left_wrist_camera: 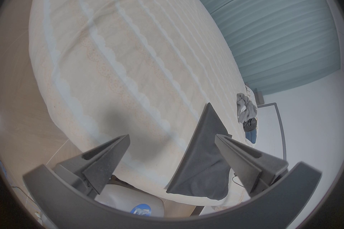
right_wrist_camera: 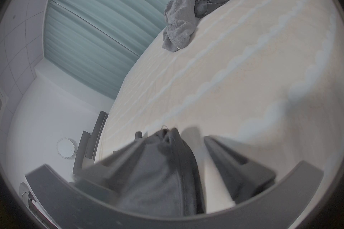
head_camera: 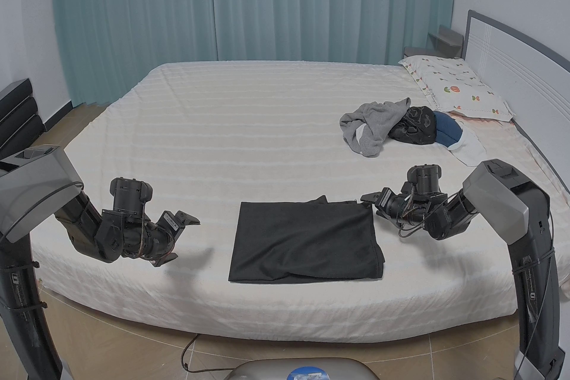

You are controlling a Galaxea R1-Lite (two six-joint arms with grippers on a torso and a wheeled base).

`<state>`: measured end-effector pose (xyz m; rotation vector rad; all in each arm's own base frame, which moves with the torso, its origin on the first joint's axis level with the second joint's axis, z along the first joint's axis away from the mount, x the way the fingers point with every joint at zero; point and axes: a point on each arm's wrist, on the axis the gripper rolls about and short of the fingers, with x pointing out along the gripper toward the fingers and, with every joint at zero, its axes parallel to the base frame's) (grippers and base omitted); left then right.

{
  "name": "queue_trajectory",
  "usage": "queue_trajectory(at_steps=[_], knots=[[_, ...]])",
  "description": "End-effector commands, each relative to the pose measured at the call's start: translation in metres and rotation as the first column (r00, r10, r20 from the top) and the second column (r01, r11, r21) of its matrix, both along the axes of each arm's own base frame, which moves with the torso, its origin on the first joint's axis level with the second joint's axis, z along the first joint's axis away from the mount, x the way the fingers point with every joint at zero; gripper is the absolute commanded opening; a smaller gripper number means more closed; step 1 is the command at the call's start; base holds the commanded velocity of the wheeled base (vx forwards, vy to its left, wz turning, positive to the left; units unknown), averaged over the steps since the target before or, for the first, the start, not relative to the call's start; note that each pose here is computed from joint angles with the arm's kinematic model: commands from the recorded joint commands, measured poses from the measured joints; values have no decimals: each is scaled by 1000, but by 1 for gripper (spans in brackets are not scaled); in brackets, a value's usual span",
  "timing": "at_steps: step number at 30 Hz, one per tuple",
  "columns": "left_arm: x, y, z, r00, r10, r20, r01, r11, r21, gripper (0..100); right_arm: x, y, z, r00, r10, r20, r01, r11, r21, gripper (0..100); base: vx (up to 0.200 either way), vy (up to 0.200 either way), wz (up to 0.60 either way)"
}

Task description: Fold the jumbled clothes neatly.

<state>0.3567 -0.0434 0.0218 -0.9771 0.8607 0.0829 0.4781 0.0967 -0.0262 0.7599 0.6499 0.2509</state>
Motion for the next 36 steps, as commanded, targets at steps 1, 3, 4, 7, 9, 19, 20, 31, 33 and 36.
queue_trajectory(at_steps=[1, 3, 4, 7, 9, 19, 20, 31, 33, 36], knots=[[0, 0, 0, 1000, -1, 0, 1, 1000, -1, 100, -38, -7, 34, 999, 17, -30, -18, 1000, -7, 100, 0, 0, 0], [0, 0, -1, 1000, -1, -3, 1, 1000, 0, 100, -58, -9, 41, 998, 36, -50, -36, 999, -3, 100, 0, 0, 0], [0, 0, -1, 1000, -1, -3, 1, 1000, 0, 100, -60, -9, 41, 998, 38, -51, -38, 999, -4, 100, 0, 0, 0], [-1, 0, -1, 1000, 1, -4, -1, 1000, 0, 100, -106, -16, 54, 994, 90, -55, -89, 996, 12, 100, 0, 0, 0], [-1, 0, -1, 1000, -1, -4, 1, 1000, 0, 100, -125, -18, 56, 990, 120, -68, -118, 993, 26, 100, 0, 0, 0], [-1, 0, -1, 1000, 1, -6, -1, 1000, 0, 100, -165, -2, 30, 972, 203, -116, -200, 979, 41, 100, 0, 0, 0], [-1, 0, -1, 1000, 1, -4, -1, 1000, 0, 100, -165, -1, 28, 971, 207, -116, -204, 978, 40, 100, 0, 0, 0], [-2, 0, -2, 1000, -2, -8, 2, 1000, 1, 100, -161, 8, 16, 966, 231, -117, -228, 973, 43, 100, 0, 0, 0], [-2, 0, -2, 1000, -2, -8, 2, 1000, 1, 100, -159, 7, 10, 966, 227, -124, -224, 974, 35, 0, 0, 0, 0], [-2, 0, -2, 1000, -2, -8, 2, 1000, 1, 100, -159, 5, 9, 968, 219, -127, -216, 976, 33, 0, 0, 0, 0]])
